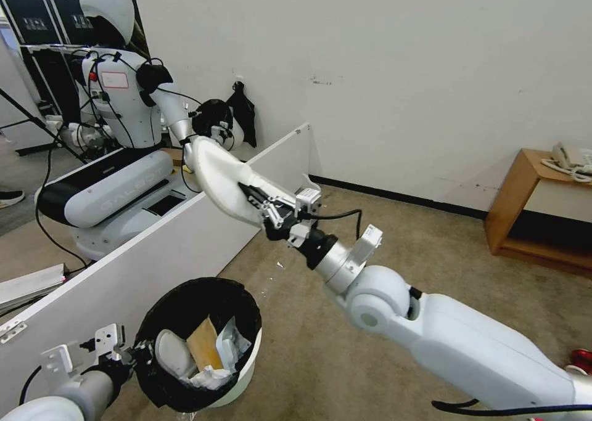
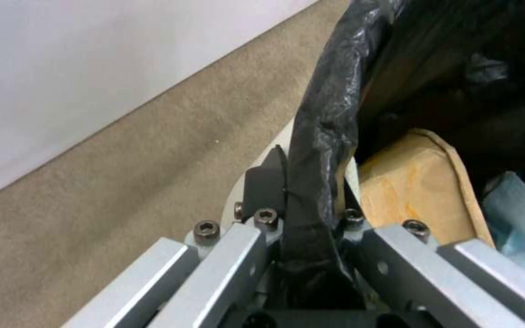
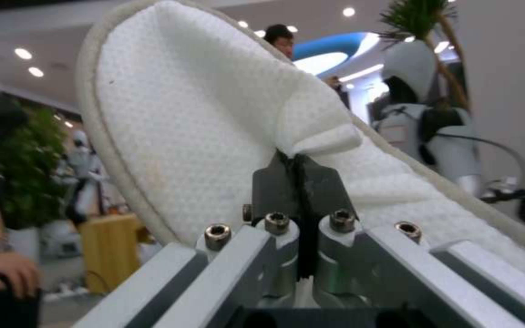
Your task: Pick up the trash bin, then pick up the garbage from the floor and place it into the trash bin.
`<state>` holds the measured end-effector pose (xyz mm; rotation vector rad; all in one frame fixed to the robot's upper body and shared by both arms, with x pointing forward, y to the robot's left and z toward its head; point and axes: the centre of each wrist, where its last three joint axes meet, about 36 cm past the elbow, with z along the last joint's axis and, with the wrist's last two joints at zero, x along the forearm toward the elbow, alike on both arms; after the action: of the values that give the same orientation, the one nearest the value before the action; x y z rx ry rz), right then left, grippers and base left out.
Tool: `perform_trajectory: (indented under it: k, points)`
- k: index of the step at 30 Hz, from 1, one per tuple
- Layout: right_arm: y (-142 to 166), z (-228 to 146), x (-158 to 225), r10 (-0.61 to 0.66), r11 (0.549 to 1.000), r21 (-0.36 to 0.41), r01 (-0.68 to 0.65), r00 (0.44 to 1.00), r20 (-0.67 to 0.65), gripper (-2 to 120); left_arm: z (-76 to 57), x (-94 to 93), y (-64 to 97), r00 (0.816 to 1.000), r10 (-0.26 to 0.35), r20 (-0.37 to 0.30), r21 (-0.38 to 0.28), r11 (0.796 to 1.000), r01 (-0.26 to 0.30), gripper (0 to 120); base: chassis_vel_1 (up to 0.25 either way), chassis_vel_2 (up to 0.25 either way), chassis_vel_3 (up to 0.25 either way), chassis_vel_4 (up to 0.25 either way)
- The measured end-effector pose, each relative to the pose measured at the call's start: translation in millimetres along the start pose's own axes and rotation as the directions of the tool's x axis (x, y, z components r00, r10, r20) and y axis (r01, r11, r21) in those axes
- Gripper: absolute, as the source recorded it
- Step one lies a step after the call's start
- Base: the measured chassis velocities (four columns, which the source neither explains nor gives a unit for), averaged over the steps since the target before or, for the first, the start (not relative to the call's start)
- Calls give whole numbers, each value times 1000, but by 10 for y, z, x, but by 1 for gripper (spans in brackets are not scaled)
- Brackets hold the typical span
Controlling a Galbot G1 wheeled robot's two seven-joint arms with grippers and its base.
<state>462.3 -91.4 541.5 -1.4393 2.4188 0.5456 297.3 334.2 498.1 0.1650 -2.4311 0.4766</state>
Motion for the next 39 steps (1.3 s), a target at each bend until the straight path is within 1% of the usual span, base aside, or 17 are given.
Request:
perform_trajectory:
  k: [1,3,6,8,11,12,14,15,17,19,21,22,24,27,29,35,39]
  points:
    - [0,0,0,0,1000,0,0,1000,0,0,0,0,0,1000,0,0,0,1000,0,1,0,0,0,0]
    - [85,93,-145,-40,998,-48,41,999,19,0,-4,-4,-5,1000,3,0,0,1000,-3,1,0,0,0,0]
    - [115,149,-213,-59,996,-60,61,998,30,0,-6,-8,-6,1000,4,0,0,1000,-4,1,0,0,0,0]
    - [192,302,-353,-111,990,-87,115,992,56,0,-11,-18,-8,1000,8,0,5,1000,-8,1,0,0,0,0]
    - [245,416,-409,-145,983,-108,150,988,60,0,-18,-27,-12,1000,13,-1,12,1000,-13,1,0,0,0,0]
    - [245,416,-409,-145,983,-108,150,988,60,0,-18,-27,-12,1000,13,-1,12,1000,-13,1,0,0,0,0]
    - [325,548,-430,-161,975,-143,168,985,57,0,-24,-37,-16,1000,18,-3,19,1000,-18,1,0,0,0,0]
    - [325,548,-430,-161,975,-143,168,985,57,0,-24,-37,-16,1000,18,-3,19,1000,-18,1,0,0,0,0]
    - [428,698,-429,-176,965,-189,181,983,45,0,-37,-58,-10,1000,20,-3,27,999,-19,1,0,0,0,0]
    - [462,743,-423,-179,962,-204,183,983,38,0,-41,-67,-7,1000,19,-2,28,999,-19,1,0,0,0,0]
    - [579,876,-420,-187,950,-251,186,982,22,0,-47,-96,-3,1000,21,-4,32,999,-20,1,0,0,0,0]
    - [579,876,-420,-187,950,-251,186,982,22,0,-47,-96,-3,1000,21,-4,32,999,-20,1,0,0,0,0]
    - [673,1016,-393,-195,941,-280,188,981,0,0,-65,-128,14,1000,20,-5,37,999,-20,1,0,0,0,0]
    - [717,1100,-363,-202,937,-295,189,979,-12,0,-82,-140,26,1000,20,-5,38,999,-19,1,0,0,0,0]
    - [770,1229,-317,-213,932,-305,195,977,-25,0,-106,-145,35,1000,22,-3,39,999,-22,1,0,0,0,0]
    - [809,1438,-283,-227,931,-303,204,973,-42,0,-126,-155,41,1000,23,-2,40,999,-23,1,0,0,0,0]
    - [809,1512,-251,-234,931,-300,207,971,-56,0,-137,-158,46,1000,23,-1,40,999,-23,1,0,0,0,0]
